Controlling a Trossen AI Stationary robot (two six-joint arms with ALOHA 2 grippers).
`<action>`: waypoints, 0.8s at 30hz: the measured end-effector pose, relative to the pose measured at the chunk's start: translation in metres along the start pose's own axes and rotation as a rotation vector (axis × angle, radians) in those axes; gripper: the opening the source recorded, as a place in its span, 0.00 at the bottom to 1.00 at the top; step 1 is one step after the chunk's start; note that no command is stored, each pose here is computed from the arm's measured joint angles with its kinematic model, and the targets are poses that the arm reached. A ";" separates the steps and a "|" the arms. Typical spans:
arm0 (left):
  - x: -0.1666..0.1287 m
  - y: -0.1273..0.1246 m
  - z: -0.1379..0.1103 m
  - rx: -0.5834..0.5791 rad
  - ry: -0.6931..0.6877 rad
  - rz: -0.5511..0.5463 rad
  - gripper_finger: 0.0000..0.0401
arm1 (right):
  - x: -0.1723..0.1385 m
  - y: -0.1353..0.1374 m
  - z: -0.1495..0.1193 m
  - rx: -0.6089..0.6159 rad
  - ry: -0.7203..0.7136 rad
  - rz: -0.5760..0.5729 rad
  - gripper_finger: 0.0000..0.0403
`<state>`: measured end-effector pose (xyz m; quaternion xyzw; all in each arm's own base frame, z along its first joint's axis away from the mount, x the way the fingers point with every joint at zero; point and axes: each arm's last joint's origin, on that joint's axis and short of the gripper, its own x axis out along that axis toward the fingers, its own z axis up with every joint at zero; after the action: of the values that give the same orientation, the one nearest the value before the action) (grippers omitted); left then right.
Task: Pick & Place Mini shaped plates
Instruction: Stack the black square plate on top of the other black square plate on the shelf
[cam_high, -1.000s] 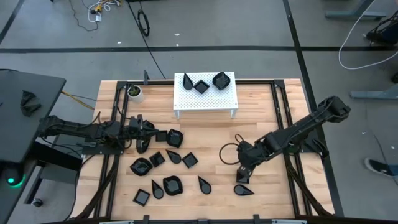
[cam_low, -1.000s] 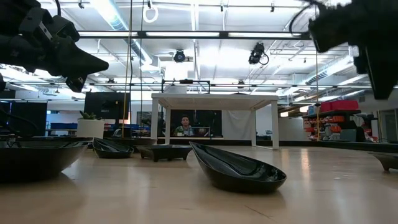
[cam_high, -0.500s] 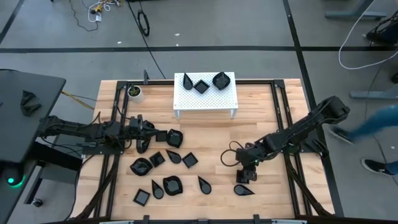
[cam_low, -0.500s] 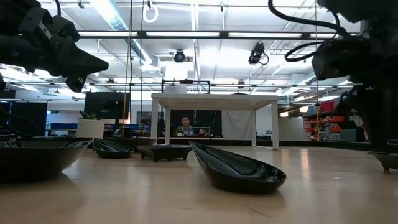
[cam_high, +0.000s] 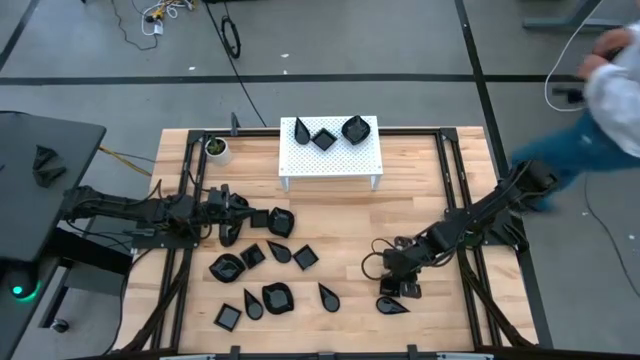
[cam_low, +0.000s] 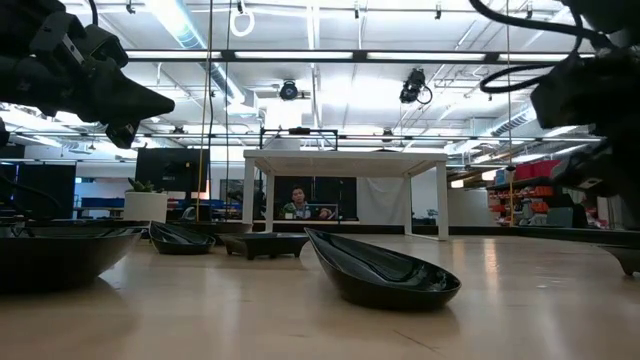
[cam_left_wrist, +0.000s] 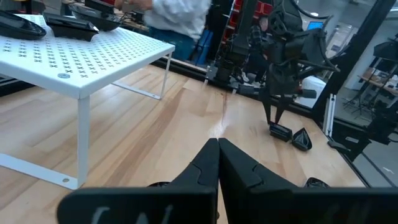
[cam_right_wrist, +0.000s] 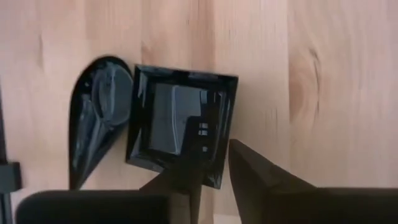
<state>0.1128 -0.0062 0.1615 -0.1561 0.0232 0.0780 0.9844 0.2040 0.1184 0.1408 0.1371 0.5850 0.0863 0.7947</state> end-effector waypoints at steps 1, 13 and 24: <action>0.000 0.000 0.000 0.000 0.000 0.000 0.02 | 0.002 0.000 0.000 -0.002 0.005 -0.003 0.18; 0.000 0.000 0.000 0.000 0.000 0.000 0.02 | 0.011 0.002 0.003 0.014 -0.018 0.008 0.11; 0.000 0.000 0.000 0.001 0.001 0.000 0.02 | -0.008 -0.006 0.020 0.299 -0.182 -0.016 0.01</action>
<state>0.1128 -0.0062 0.1614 -0.1558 0.0236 0.0778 0.9844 0.2205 0.1084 0.1518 0.2565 0.5179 -0.0207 0.8158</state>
